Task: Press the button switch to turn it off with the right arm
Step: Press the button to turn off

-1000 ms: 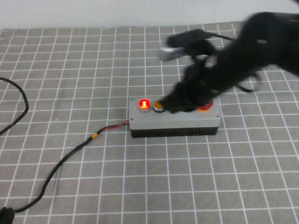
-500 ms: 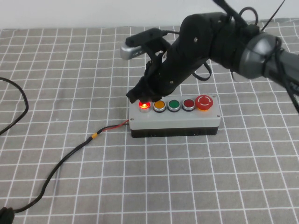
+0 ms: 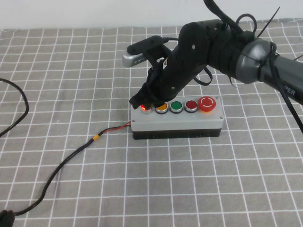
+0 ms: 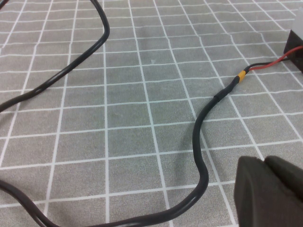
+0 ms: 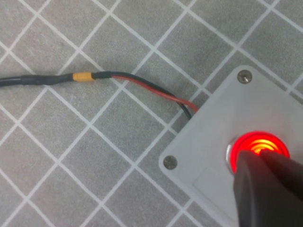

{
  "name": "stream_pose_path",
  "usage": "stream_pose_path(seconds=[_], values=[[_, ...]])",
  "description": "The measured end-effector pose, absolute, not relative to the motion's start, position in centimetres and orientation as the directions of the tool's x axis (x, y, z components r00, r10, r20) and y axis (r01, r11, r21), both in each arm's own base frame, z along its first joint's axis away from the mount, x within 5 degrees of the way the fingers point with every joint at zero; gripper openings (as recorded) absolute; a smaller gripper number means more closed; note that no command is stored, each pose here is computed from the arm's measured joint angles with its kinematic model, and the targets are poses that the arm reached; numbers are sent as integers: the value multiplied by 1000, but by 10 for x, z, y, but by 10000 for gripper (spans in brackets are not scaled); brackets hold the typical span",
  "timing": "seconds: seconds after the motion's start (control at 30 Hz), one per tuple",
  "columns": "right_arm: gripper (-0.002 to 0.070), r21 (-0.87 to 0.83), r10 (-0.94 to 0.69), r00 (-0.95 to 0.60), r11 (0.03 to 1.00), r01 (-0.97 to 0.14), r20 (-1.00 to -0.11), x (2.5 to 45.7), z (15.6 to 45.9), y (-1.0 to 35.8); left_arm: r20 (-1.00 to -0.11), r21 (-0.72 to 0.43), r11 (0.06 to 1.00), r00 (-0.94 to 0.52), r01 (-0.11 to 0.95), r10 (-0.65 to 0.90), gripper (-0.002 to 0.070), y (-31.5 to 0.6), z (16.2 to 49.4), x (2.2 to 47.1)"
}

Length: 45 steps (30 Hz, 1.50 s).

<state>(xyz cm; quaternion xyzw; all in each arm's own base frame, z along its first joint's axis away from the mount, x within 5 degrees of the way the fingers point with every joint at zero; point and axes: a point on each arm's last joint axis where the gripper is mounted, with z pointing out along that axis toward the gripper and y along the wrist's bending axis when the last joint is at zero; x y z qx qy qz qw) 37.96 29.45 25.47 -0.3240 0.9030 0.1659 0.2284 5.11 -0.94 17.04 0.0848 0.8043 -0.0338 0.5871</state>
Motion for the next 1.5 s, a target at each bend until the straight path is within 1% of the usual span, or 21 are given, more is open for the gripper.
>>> stream_pose_path(seconds=[0.3, 1.2, 1.3, 1.4, 1.5], values=[[-17, 145, -491, -673, 739, -658, -553, 384, 253, 297, -950, 45, 983, -296, 176, 97, -3, -9, 170, 51], [-17, 131, -517, -679, 737, -663, -521, 386, 246, 297, -950, 45, 983, -296, 176, 97, -3, -9, 170, 51], [-17, 123, -518, -672, 736, -665, -529, 385, 252, 296, -950, 45, 983, -296, 176, 97, -3, -9, 170, 51], [-17, 109, -535, -667, 732, -672, -518, 378, 265, 290, -950, 45, 983, -296, 176, 97, -3, -9, 170, 51], [-17, 86, -549, -648, 725, -684, -529, 365, 295, 280, -950, 45, 983, -296, 176, 97, -3, -9, 170, 51]])
